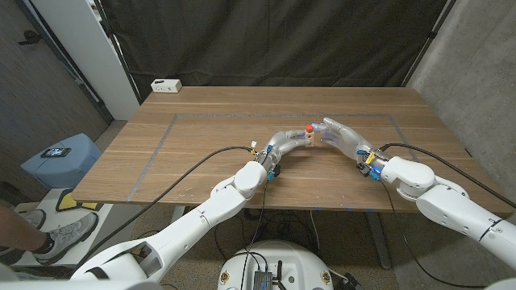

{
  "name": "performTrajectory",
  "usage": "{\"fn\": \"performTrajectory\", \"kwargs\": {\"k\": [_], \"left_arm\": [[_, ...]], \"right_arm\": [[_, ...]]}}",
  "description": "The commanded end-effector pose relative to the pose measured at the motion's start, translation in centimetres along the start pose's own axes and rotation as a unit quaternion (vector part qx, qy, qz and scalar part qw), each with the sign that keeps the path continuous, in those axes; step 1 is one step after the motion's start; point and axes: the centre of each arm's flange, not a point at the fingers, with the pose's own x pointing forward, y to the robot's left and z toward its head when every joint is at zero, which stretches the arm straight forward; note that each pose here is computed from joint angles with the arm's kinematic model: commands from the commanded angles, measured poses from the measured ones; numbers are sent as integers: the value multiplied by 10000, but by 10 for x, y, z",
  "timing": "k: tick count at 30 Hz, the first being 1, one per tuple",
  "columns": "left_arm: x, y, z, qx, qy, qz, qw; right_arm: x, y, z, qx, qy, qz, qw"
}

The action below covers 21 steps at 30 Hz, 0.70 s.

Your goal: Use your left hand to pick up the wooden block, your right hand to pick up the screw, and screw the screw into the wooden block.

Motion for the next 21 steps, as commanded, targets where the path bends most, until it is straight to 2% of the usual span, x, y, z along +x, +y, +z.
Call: {"fn": "performTrajectory", "kwargs": {"k": [1, 21], "left_arm": [[0, 0, 0, -7, 0, -18, 10000], [2, 1, -1, -5, 17, -43, 10000]], "right_arm": [[-6, 3, 0, 14, 54, -22, 10000], [-15, 8, 3, 22, 124, -6, 9999]]}}
